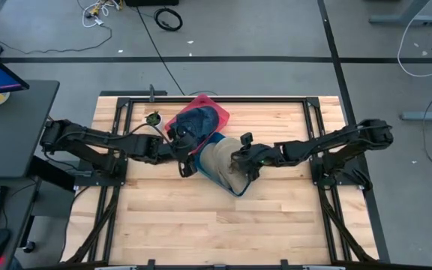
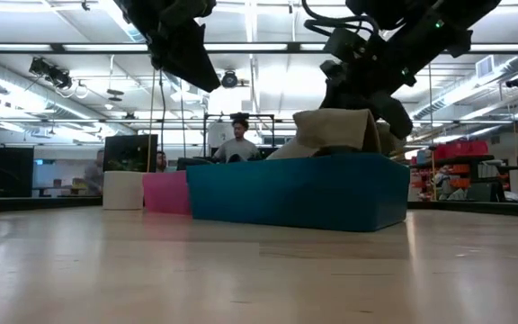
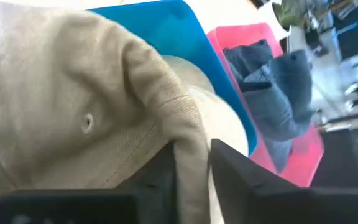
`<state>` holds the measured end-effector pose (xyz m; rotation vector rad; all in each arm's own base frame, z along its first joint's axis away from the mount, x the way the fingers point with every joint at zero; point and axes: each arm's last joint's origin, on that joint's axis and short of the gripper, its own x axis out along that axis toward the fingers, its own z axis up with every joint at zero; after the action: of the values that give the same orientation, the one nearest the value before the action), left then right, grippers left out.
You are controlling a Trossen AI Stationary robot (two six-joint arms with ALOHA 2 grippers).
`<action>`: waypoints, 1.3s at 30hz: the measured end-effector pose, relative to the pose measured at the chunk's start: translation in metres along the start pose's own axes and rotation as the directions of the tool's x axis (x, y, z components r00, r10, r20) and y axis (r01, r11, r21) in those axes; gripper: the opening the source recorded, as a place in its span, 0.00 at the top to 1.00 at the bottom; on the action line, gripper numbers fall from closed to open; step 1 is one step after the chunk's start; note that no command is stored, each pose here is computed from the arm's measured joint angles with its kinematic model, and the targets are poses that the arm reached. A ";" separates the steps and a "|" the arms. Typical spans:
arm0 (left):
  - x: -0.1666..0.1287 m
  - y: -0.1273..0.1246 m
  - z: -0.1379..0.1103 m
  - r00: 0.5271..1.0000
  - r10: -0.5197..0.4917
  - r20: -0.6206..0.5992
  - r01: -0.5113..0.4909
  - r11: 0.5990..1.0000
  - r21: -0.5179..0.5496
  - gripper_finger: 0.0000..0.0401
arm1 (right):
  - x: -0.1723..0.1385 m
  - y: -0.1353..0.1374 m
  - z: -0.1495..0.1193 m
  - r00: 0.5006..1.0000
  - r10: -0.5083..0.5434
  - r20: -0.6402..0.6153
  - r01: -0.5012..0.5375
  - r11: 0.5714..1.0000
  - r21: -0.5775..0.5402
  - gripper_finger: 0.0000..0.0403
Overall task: Pick & Place hat
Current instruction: Put the brown cap into the blue bin
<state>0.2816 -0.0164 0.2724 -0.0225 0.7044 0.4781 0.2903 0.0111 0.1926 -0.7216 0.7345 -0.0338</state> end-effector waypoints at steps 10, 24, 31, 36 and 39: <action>0.000 0.000 0.000 1.000 0.001 -0.002 -0.001 1.000 -0.001 0.59 | -0.041 0.003 0.015 0.996 0.006 0.084 -0.009 0.999 0.044 0.57; 0.000 0.000 0.000 1.000 0.000 0.000 0.000 1.000 -0.003 0.59 | -0.047 -0.009 -0.012 0.978 -0.093 -0.186 0.157 0.917 0.367 0.73; 0.000 0.000 0.000 1.000 0.000 0.000 0.000 1.000 -0.003 0.59 | -0.036 -0.006 -0.036 0.923 -0.017 -0.385 0.210 0.860 0.465 0.98; 0.000 0.000 0.000 1.000 0.000 0.000 0.000 1.000 -0.003 0.59 | -0.032 -0.004 -0.037 0.938 0.113 -0.329 0.095 0.825 0.557 0.97; 0.000 0.000 0.000 1.000 0.000 0.000 0.000 1.000 -0.003 0.59 | -0.031 -0.004 -0.036 0.945 0.128 -0.302 0.058 0.841 0.538 0.99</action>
<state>0.2817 -0.0164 0.2724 -0.0254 0.7036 0.4792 0.2457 -0.0049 0.1955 -0.1513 1.0022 -0.3253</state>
